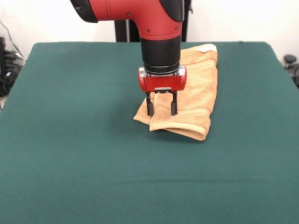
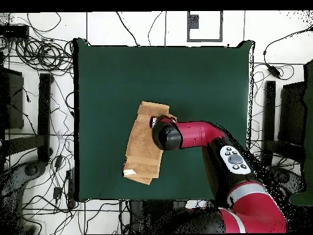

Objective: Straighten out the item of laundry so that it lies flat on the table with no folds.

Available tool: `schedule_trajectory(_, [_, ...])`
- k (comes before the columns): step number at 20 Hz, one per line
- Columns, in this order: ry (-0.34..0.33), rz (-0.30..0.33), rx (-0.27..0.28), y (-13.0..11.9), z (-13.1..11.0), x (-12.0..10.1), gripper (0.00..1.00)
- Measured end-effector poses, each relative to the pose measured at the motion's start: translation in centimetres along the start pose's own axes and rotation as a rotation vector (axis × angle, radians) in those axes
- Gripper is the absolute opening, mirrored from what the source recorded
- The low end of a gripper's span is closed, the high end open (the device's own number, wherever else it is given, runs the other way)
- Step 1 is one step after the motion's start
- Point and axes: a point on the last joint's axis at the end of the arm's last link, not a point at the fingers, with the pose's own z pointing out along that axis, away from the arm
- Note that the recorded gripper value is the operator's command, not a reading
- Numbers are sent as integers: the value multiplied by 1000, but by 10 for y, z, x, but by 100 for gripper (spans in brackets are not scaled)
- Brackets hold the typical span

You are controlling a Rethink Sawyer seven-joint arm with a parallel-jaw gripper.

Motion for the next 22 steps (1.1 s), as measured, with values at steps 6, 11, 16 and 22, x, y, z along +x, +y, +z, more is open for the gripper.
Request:
schedule_trajectory(6, [-24, -4, 9, -2, -10, -11, 100])
schedule_trajectory(11, [-36, -4, 13, -4, -13, -16, 100])
schedule_trajectory(16, [-46, -4, 17, -5, -18, -21, 0])
schedule_trajectory(22, [-49, -3, 18, -6, -19, -22, 0])
